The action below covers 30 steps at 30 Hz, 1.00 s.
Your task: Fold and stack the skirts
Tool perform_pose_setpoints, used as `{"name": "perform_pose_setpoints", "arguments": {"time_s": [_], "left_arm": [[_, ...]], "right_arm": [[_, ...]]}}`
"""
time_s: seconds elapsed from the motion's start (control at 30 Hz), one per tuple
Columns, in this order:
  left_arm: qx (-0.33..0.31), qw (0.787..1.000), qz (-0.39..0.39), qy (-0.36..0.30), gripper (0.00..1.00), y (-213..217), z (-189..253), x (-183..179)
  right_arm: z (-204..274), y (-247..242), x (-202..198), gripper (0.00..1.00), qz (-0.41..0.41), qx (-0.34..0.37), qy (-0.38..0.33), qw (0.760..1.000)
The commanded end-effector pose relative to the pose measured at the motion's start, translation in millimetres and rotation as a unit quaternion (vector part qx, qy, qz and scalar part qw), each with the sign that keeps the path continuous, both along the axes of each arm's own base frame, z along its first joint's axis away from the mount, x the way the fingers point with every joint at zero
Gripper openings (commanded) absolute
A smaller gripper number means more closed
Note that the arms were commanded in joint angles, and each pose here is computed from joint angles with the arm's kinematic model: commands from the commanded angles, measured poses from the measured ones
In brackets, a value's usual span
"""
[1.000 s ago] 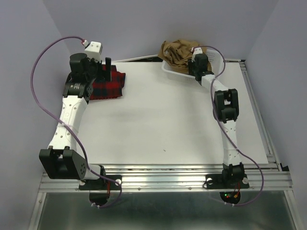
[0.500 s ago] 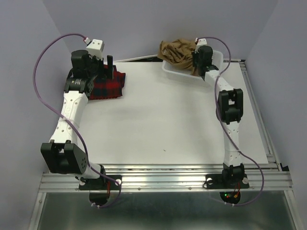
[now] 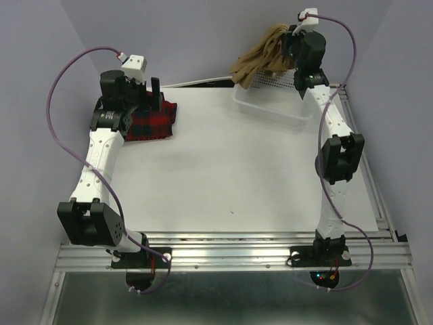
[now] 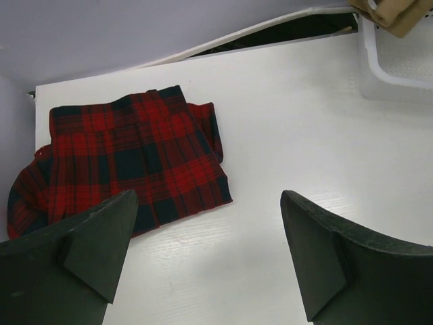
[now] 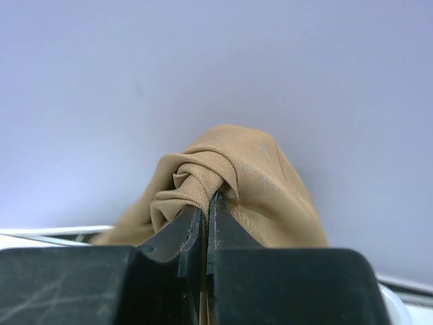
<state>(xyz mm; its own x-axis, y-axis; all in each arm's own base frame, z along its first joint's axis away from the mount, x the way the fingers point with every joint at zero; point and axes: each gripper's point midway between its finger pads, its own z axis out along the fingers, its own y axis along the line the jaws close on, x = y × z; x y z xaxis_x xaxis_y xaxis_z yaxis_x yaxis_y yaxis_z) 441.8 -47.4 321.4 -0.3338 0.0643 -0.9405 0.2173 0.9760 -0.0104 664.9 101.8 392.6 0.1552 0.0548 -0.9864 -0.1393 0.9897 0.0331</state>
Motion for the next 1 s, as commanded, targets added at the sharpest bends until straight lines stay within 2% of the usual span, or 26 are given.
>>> {"name": "perform_pose_setpoints", "arguments": {"time_s": [0.0,0.27,0.43,0.57,0.63,0.77,0.8,0.87,0.9,0.97], "left_arm": [[-0.019,0.999,0.002,-0.042,0.99,-2.2,32.5,-1.2],[-0.087,0.995,-0.003,-0.046,0.99,16.5,42.1,-4.4],[-0.096,0.994,-0.008,-0.049,0.99,23.1,41.0,-11.4],[-0.085,0.994,-0.036,-0.062,0.99,16.4,41.6,-23.5],[-0.059,0.994,-0.054,-0.071,0.99,14.4,39.2,-30.4],[-0.027,0.994,-0.087,-0.064,0.98,9.6,28.1,-42.2],[-0.022,0.994,-0.095,-0.057,0.98,8.4,22.3,-44.5],[0.001,0.991,-0.127,-0.048,0.97,3.2,11.6,-52.8],[0.007,0.990,-0.139,-0.033,0.96,1.0,3.0,-58.9],[0.022,0.986,-0.165,-0.026,0.95,-3.8,-5.3,-65.5]], "right_arm": [[190.2,12.0,-89.8,0.01,0.087,0.054,-0.203,0.974],[252.9,49.5,-178.4,0.01,0.227,0.067,-0.233,0.943],[280.6,63.3,-234.5,0.01,0.290,0.079,-0.247,0.921],[282.8,79.0,-268.1,0.01,0.356,0.114,-0.211,0.903],[264.7,87.7,-270.4,0.01,0.384,0.121,-0.173,0.899],[204.6,99.7,-266.9,0.01,0.413,0.159,-0.055,0.895],[159.6,105.3,-252.9,0.01,0.414,0.171,0.008,0.894],[104.3,111.9,-250.8,0.01,0.421,0.182,0.092,0.884],[42.6,114.6,-242.0,0.01,0.409,0.201,0.164,0.875],[-22.4,115.3,-242.6,0.01,0.397,0.209,0.232,0.863]]}}
